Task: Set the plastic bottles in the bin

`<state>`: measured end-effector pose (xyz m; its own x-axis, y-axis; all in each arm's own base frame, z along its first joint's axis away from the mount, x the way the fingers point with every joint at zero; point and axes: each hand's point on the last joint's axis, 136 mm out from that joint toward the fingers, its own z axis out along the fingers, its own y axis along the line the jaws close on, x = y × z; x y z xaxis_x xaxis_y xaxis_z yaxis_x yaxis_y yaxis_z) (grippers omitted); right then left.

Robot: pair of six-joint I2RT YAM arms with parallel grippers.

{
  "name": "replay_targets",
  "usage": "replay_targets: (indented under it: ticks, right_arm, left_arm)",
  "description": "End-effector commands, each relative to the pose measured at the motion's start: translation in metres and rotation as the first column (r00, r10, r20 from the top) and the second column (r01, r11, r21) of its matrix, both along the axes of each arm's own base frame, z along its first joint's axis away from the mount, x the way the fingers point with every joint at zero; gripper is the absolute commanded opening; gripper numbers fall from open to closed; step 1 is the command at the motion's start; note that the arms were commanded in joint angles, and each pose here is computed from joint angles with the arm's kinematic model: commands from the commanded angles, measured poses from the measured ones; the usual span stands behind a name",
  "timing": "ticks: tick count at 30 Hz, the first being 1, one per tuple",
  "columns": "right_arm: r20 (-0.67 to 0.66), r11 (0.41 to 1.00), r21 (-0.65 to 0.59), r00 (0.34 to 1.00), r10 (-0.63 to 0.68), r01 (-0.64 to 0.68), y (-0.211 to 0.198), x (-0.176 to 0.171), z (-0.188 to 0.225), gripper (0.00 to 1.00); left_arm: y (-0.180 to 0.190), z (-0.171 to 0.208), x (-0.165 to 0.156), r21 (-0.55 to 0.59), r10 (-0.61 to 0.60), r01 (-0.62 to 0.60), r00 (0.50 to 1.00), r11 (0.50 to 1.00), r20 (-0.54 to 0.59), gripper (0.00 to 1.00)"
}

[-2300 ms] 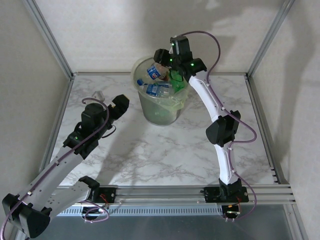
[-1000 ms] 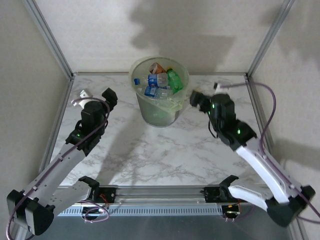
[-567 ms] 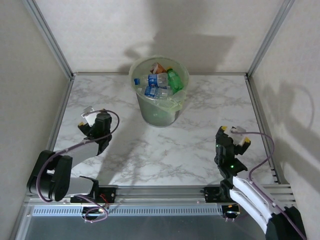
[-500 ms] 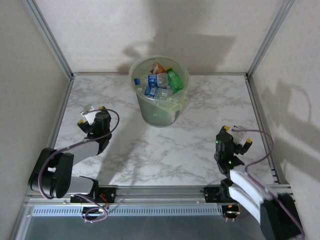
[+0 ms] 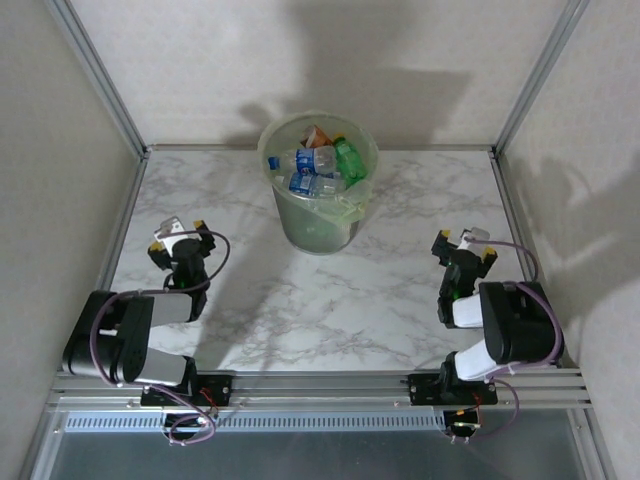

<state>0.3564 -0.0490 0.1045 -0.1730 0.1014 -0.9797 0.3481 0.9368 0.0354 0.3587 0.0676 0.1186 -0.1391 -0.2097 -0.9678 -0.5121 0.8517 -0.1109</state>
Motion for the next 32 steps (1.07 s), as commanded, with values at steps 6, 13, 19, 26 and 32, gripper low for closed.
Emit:
replay_targets:
  ticks: [6, 13, 19, 26, 32]
  right_arm:
    - [0.106, 0.986, -0.006, 0.981, 0.164, -0.164, 0.026, 0.010, 0.023, 0.99]
    - [0.109, 0.986, -0.010, 0.980, 0.164, -0.164, 0.026, 0.010, 0.023, 0.99]
    - [0.109, 0.986, -0.010, 0.980, 0.164, -0.164, 0.026, 0.010, 0.023, 0.99]
    - [0.087, 0.976, -0.020, 0.972, 0.220, -0.219, 0.035, 0.015, 0.021, 0.99]
    - [0.091, 0.971, -0.021, 0.966, 0.241, -0.240, 0.037, 0.015, 0.022, 0.99]
  left_arm:
    - [-0.040, 0.018, 0.008, 0.029, -0.284, 0.284, 0.941, 0.959, 0.183, 0.99]
    - [-0.036, 0.013, 0.008, 0.014, -0.250, 0.251, 0.956, 0.968, 0.152, 0.99]
    - [-0.043, 0.014, 0.009, 0.047, -0.255, 0.251, 0.957, 0.967, 0.137, 0.99]
    - [-0.044, 0.014, 0.009, 0.047, -0.259, 0.255, 0.956, 0.966, 0.137, 0.99]
    - [-0.044, 0.013, 0.010, 0.044, -0.263, 0.259, 0.956, 0.965, 0.134, 0.99]
